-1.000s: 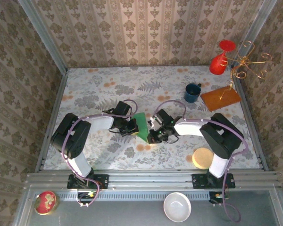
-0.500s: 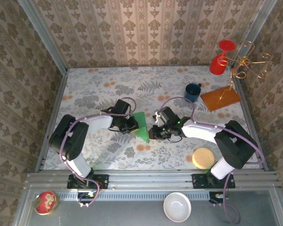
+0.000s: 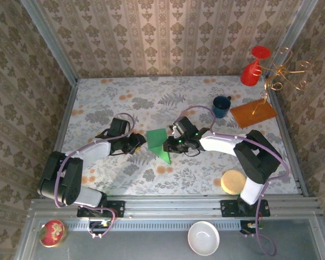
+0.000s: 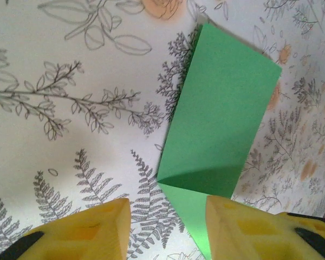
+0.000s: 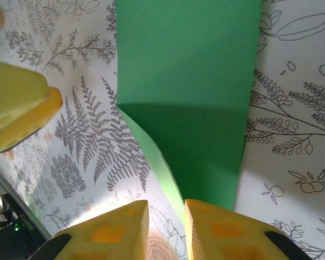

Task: Fold a paper plane with a square sheet of paper (pick it up from the middle)
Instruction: Fourth fold the wing at the center of the table.

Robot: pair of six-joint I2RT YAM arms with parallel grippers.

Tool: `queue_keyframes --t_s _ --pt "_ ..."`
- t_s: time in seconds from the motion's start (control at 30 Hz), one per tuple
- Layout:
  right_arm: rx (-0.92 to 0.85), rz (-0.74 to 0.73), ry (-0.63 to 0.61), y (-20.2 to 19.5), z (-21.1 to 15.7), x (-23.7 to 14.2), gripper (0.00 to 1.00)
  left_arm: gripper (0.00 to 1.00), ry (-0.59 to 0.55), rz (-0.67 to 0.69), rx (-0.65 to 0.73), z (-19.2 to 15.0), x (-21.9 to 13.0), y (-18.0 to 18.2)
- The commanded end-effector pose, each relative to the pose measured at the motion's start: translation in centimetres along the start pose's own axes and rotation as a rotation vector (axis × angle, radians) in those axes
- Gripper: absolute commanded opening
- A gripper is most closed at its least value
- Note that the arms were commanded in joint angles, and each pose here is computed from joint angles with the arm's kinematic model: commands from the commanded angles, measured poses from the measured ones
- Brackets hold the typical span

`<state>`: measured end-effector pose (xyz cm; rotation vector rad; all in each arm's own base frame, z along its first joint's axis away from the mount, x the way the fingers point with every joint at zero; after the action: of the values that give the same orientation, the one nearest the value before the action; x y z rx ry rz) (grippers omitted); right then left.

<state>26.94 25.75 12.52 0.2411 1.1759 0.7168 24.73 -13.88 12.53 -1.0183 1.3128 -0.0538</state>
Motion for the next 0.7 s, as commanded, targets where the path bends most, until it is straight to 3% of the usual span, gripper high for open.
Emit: queue_keyframes --t_s 0.0,0.2,0.67 --pt "0.002 -0.030 -0.044 0.1 0.4 -0.3 0.25 0.44 0.009 -0.011 -0.006 -0.3 -0.3 -0.1" --pt "-0.118 0.057 -0.164 2.3 0.5 -2.1 0.30 0.51 0.050 0.001 0.022 -1.2 0.9 -0.7" --pt "-0.014 -0.031 0.009 -0.5 0.1 2.0 0.25 0.50 0.104 0.001 0.028 -2.3 3.2 -1.2"
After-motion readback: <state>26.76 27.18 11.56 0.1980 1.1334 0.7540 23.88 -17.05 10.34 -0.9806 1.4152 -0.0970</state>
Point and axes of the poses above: each hand's point on the last joint's axis, 136 mm out from that joint toward the fingers, its own x axis out along the fingers, its own y axis along the line the jaws close on, z = x × y, the point moved 9 cm from there along -x, back along the fingers, and after that the axes turned 14 degrees about -x, right-handed, at the moved point
